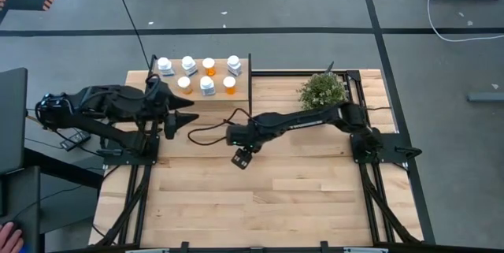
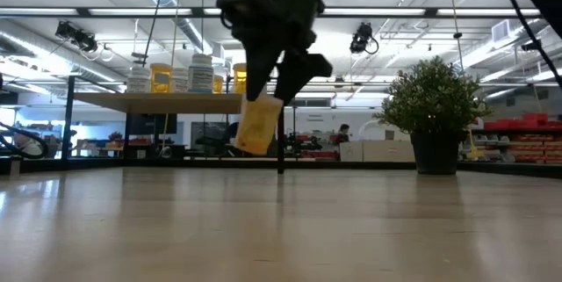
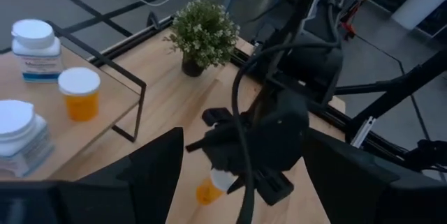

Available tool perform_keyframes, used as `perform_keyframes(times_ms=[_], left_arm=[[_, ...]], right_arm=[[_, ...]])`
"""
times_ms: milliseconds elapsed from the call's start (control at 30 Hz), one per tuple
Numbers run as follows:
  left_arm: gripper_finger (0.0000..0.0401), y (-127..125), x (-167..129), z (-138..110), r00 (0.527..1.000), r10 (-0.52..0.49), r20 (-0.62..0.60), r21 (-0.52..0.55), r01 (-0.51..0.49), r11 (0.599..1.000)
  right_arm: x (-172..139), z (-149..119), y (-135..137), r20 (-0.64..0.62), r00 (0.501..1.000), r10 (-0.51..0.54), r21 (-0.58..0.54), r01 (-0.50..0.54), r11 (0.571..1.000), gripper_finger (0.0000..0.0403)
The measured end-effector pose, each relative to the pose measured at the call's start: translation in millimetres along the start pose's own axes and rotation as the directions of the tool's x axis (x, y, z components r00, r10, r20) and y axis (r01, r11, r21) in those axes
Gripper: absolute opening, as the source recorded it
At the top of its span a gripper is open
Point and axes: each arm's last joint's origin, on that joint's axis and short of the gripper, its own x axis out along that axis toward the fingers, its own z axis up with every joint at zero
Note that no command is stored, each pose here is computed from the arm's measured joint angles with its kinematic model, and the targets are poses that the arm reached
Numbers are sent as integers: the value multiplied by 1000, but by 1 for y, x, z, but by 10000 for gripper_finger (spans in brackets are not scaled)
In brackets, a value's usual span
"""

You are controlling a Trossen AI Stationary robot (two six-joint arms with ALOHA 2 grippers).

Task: Pick and place medicine bottles onto shelf by color
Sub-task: Put the orange pill bottle on the shelf

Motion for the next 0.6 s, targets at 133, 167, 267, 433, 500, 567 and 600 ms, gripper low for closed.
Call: perform_keyframes(times_ms=[133,167,267,433,500,567,600], left_arm=[[293,2,-3,0,1000,6,-1,24,-6,1000],[293,2,-3,-1,1000,7,-4,35,-7,999],[293,2,-3,-1,1000,13,-11,73,-12,997],[293,3,-3,-1,1000,20,-8,104,-19,994],[293,3,-3,-2,1000,24,-8,106,-23,994],[293,3,-3,-2,1000,25,-10,108,-24,994],[293,3,-3,-2,1000,26,-11,109,-25,994]], right_arm=[[8,10,1,-7,1000,2,-23,-2,1000,230],[9,13,2,-8,1000,7,-30,-7,1000,230],[14,18,0,-7,1000,8,-37,-8,999,230],[16,21,-5,-14,1000,5,-43,-5,999,230],[16,21,-6,-12,1000,1,-47,-1,999,230],[16,22,-8,-12,1000,0,-51,-1,999,230],[16,22,-8,-12,1000,0,-52,0,999,230]])
